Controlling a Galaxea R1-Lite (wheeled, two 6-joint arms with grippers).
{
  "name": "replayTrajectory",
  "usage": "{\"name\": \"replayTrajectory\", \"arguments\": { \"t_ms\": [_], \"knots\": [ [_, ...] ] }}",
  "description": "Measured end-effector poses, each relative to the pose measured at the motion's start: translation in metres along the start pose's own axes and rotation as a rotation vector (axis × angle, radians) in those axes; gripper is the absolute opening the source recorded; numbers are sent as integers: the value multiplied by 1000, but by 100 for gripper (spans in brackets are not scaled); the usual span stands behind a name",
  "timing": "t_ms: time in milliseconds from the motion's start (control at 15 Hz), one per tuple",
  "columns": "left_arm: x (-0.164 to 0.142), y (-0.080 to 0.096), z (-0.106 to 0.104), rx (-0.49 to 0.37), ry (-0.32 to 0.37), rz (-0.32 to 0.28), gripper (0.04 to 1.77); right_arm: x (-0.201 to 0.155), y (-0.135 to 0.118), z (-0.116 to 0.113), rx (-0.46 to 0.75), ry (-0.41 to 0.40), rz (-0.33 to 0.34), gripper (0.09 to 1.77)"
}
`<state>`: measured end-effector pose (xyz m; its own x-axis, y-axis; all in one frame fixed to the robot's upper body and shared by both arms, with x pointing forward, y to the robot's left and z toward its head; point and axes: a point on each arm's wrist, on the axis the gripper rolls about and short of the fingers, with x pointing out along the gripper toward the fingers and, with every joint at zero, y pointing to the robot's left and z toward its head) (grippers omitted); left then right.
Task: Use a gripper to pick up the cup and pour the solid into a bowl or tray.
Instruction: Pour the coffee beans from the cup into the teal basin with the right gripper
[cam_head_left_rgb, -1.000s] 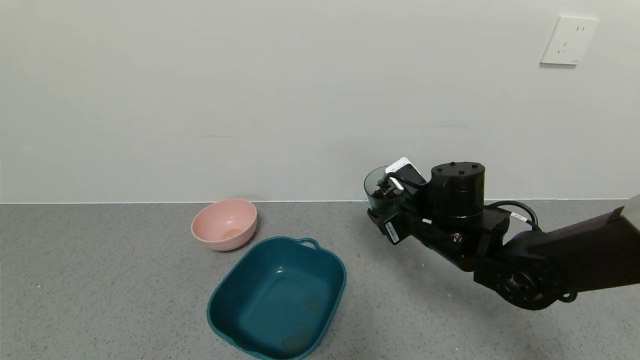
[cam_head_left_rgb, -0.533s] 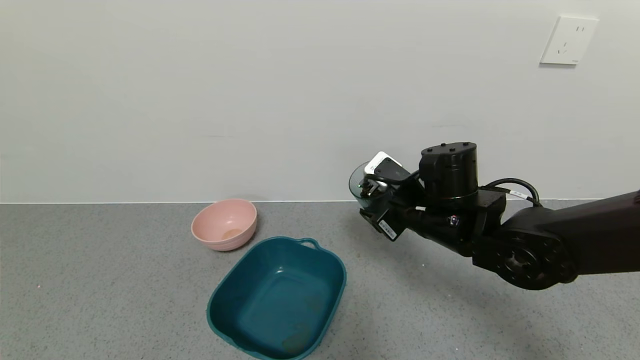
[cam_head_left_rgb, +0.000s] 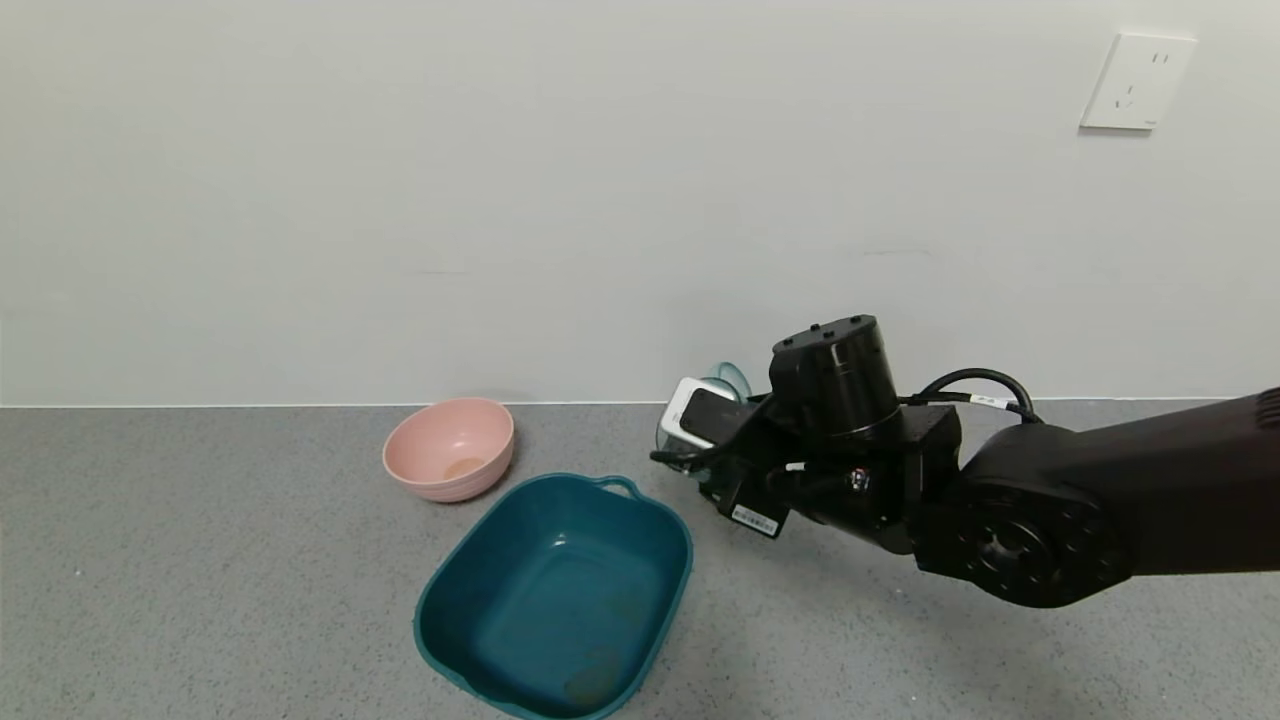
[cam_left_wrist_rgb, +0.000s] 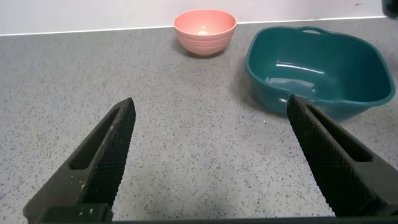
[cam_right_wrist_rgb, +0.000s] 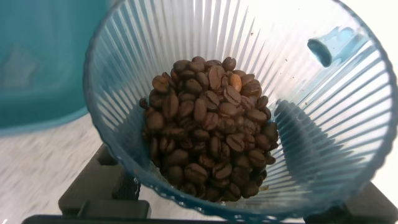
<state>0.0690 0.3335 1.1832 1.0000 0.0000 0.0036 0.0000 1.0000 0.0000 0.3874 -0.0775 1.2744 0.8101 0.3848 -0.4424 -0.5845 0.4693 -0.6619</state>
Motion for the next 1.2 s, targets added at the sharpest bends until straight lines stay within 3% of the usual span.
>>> {"name": "replayTrajectory", "arguments": {
  "t_ms": [400, 1200],
  "knots": [
    [0, 0, 0, 0, 0, 0, 175, 4, 7, 22, -159, 101, -41, 136],
    [0, 0, 0, 0, 1, 0, 175, 26, 37, 31, -425, 219, -87, 136]
  ]
}}
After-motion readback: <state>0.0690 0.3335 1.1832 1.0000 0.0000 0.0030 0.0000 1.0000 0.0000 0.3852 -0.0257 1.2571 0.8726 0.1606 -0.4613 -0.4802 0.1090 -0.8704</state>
